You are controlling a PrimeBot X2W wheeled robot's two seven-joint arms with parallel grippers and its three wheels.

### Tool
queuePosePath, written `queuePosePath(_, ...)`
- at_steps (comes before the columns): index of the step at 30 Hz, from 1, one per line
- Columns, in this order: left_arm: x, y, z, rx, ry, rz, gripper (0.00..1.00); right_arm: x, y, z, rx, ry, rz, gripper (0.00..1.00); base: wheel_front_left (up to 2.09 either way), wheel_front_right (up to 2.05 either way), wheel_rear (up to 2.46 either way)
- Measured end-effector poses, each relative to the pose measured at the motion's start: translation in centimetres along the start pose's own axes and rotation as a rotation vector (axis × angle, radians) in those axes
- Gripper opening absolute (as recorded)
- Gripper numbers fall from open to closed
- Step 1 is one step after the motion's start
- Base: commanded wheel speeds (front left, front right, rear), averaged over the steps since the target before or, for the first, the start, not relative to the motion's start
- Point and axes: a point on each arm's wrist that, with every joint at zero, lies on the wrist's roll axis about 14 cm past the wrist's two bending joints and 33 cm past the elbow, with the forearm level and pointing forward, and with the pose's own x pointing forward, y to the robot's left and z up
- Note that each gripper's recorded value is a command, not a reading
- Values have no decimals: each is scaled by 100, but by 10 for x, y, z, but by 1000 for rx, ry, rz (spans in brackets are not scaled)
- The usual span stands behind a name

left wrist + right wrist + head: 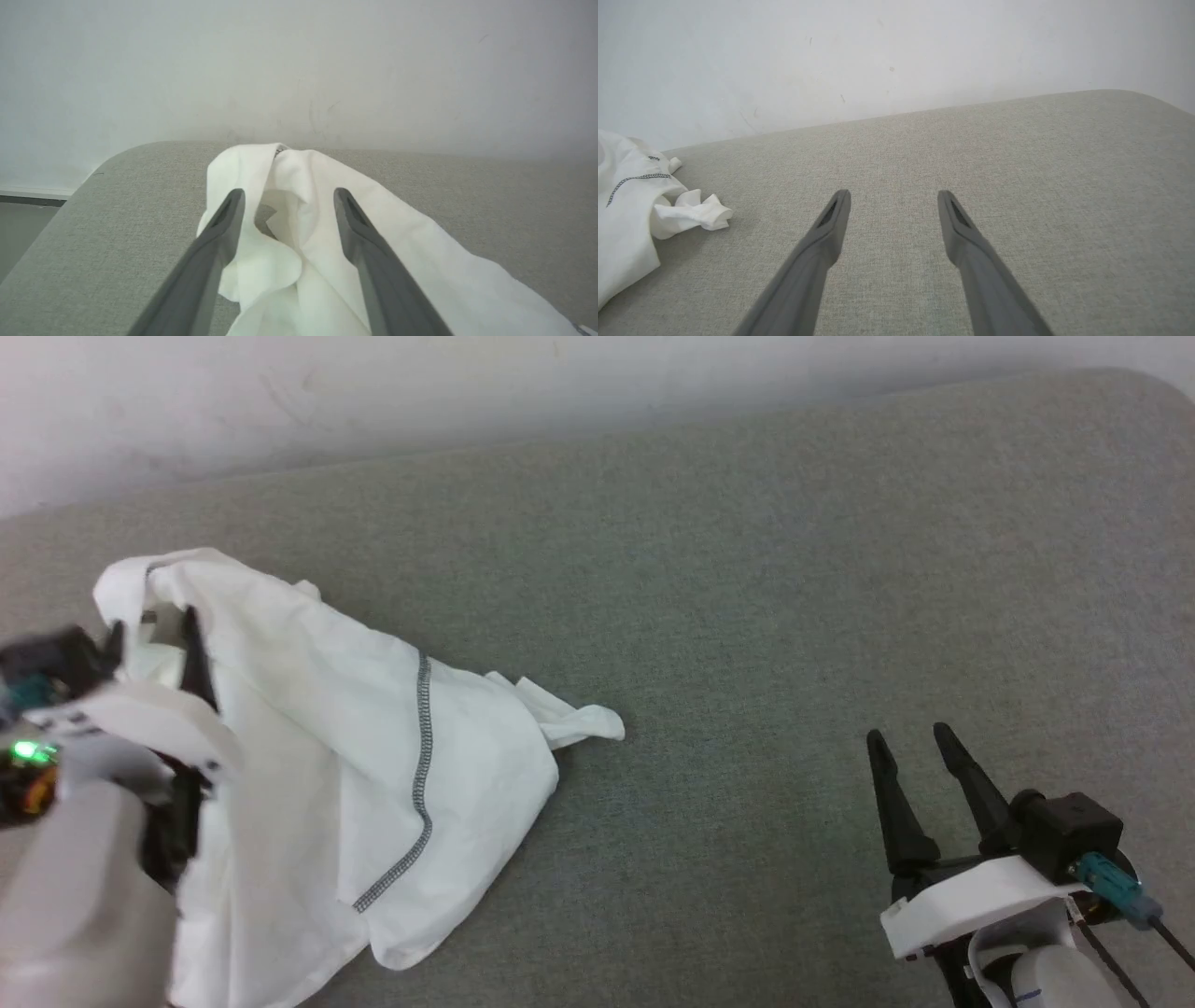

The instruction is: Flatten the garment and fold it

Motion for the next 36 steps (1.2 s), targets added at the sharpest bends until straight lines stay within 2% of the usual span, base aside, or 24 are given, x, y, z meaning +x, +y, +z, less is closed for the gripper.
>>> queuePosePath(7, -58, -58, -10, -1, -28, -167, 100, -2, 9, 14, -26, -21, 30, 100, 0, 0, 0)
queuePosePath(11, -96, -89, -44, 13, 145, -282, 100, -4, 18, 19, -33, -27, 56, 100, 0, 0, 0)
queuePosePath(15, -121, -92, -79, 33, 325, -315, 100, -3, 27, 26, -34, -41, 83, 100, 0, 0, 0)
queuePosePath(21, -133, -92, -119, 102, 531, -350, 100, -4, 24, 25, -34, -36, 73, 100, 0, 0, 0)
queuePosePath(23, -129, -95, -122, 124, 563, -371, 23, -5, 20, 24, -33, -32, 62, 100, 0, 0, 0)
queuePosePath(24, -126, -98, -122, 127, 571, -384, 0, -6, 18, 24, -33, -30, 55, 100, 0, 0, 0)
queuePosePath(29, -121, -129, -116, 146, 544, -483, 0, -11, 7, 25, -31, -35, 22, 100, 0, 0, 0)
queuePosePath(32, -124, -165, -101, 153, 470, -581, 0, -13, 1, 28, -31, -44, 4, 100, 0, 0, 0)
queuePosePath(36, -130, -220, -57, 145, 304, -718, 0, -16, -2, 31, -32, -53, -7, 100, 0, 0, 0)
